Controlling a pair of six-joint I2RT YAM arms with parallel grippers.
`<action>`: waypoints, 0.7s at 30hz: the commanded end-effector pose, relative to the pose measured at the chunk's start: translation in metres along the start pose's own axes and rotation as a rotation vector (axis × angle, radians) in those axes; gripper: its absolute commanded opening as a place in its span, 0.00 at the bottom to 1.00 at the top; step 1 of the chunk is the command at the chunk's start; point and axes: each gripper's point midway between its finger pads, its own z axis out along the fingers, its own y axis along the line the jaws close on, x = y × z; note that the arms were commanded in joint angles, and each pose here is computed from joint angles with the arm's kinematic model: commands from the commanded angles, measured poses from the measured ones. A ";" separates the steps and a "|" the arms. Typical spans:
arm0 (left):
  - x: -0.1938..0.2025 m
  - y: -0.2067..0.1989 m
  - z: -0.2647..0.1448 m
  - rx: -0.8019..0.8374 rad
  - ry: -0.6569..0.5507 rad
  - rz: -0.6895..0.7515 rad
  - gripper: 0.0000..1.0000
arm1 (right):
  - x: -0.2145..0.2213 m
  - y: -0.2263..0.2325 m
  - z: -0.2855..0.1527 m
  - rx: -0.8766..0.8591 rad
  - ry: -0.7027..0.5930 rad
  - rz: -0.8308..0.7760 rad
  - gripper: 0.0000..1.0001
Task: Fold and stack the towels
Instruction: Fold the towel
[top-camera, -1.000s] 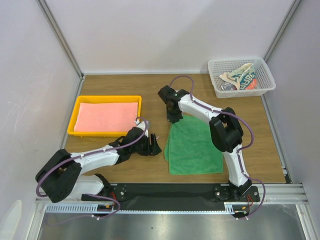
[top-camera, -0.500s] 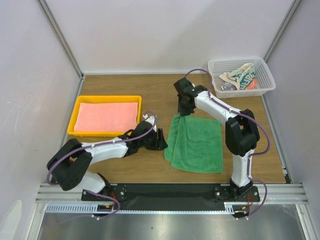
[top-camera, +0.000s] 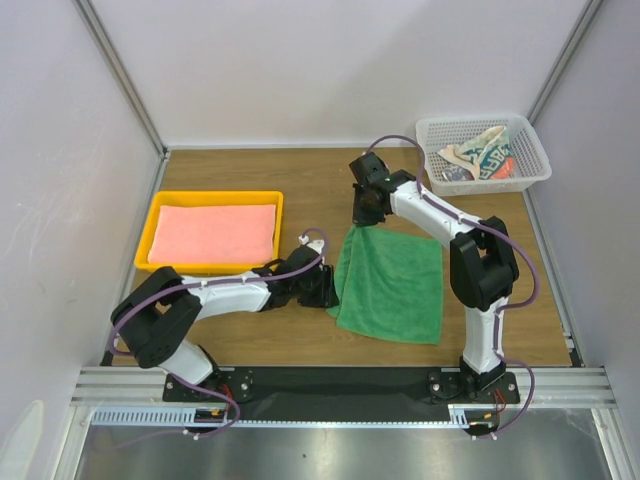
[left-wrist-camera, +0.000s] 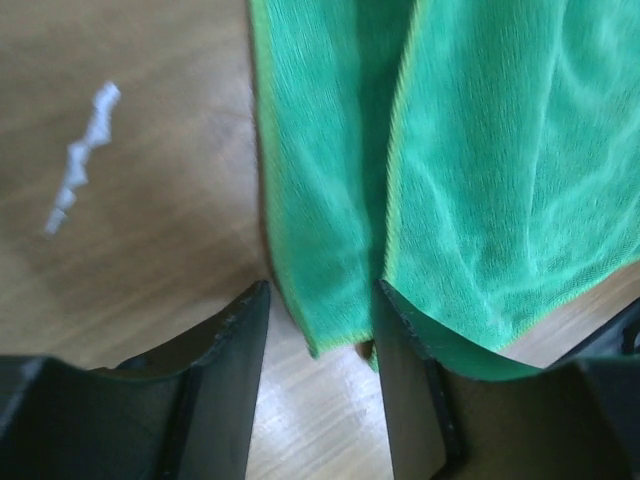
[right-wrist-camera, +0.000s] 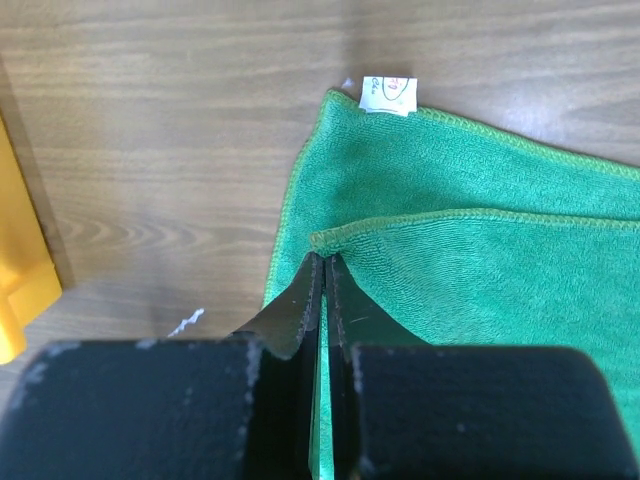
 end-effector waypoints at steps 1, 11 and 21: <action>0.017 0.005 0.003 -0.044 0.041 -0.023 0.50 | -0.013 -0.002 0.012 -0.027 -0.024 0.008 0.00; 0.021 0.032 0.003 -0.187 0.027 -0.049 0.17 | -0.015 0.005 0.025 -0.053 -0.014 -0.007 0.00; 0.032 0.037 -0.002 -0.185 0.048 -0.053 0.00 | -0.026 0.013 0.042 -0.061 -0.017 -0.021 0.00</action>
